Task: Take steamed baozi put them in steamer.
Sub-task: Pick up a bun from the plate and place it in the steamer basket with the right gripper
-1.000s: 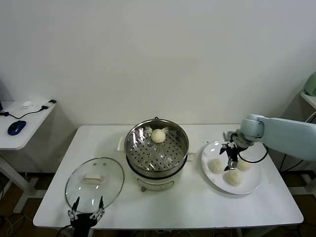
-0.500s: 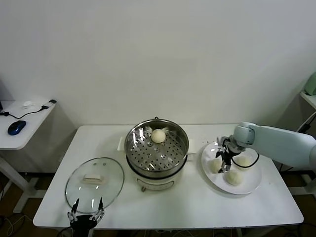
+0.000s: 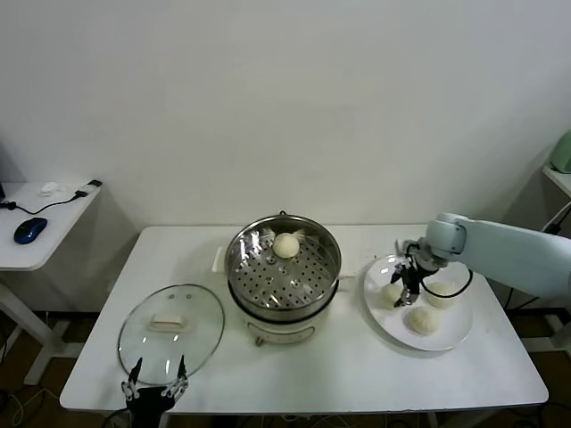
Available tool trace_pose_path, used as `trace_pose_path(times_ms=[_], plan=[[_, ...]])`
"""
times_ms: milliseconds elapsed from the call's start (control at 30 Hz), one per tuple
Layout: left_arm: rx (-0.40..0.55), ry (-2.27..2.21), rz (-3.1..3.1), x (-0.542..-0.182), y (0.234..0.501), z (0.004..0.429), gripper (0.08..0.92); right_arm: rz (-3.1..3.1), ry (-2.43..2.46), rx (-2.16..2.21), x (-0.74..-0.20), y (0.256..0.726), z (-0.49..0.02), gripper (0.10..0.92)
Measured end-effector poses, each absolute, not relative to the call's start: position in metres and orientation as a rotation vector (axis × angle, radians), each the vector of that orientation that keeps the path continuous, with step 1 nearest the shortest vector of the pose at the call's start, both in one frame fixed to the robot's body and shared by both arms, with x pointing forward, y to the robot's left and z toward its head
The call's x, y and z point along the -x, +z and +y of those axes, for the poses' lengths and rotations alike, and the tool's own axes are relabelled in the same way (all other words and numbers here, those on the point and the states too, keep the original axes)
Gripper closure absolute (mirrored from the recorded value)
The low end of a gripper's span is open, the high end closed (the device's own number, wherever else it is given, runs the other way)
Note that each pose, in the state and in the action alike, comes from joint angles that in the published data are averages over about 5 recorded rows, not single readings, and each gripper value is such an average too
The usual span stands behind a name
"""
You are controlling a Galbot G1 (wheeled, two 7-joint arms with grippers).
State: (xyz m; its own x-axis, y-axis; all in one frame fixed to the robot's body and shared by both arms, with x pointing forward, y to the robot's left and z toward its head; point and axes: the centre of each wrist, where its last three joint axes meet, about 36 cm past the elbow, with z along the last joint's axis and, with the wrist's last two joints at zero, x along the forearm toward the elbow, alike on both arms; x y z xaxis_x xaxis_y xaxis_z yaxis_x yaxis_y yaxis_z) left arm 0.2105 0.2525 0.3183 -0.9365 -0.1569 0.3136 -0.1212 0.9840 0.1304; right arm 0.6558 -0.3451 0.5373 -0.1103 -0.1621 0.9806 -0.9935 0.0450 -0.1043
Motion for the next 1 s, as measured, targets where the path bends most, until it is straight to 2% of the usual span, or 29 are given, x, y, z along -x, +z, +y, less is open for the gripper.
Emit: trace_pose_path(times_ms=[233, 367, 500, 700, 1000], plan=[[-0.186, -0.145, -2.814, -0.213, 0.325, 0.250, 0.177, -1.476, 1.239, -1.306, -0.664, 0.644, -0.314, 0.352], [-0.176, -0.141, -2.823, -0.216, 0.329, 0.250, 0.177, -1.514, 1.268, -1.362, -0.659, 0.699, -0.273, 0.352], [-0.166, -0.139, -2.833, -0.219, 0.333, 0.250, 0.177, -1.523, 1.294, -1.419, -0.649, 0.729, -0.221, 0.352], [-0.152, -0.130, -2.845, -0.222, 0.338, 0.249, 0.177, -1.498, 1.336, -1.467, -0.642, 0.730, -0.145, 0.352], [-0.145, -0.128, -2.843, -0.225, 0.337, 0.251, 0.177, -1.459, 1.360, -1.483, -0.648, 0.675, -0.064, 0.352]])
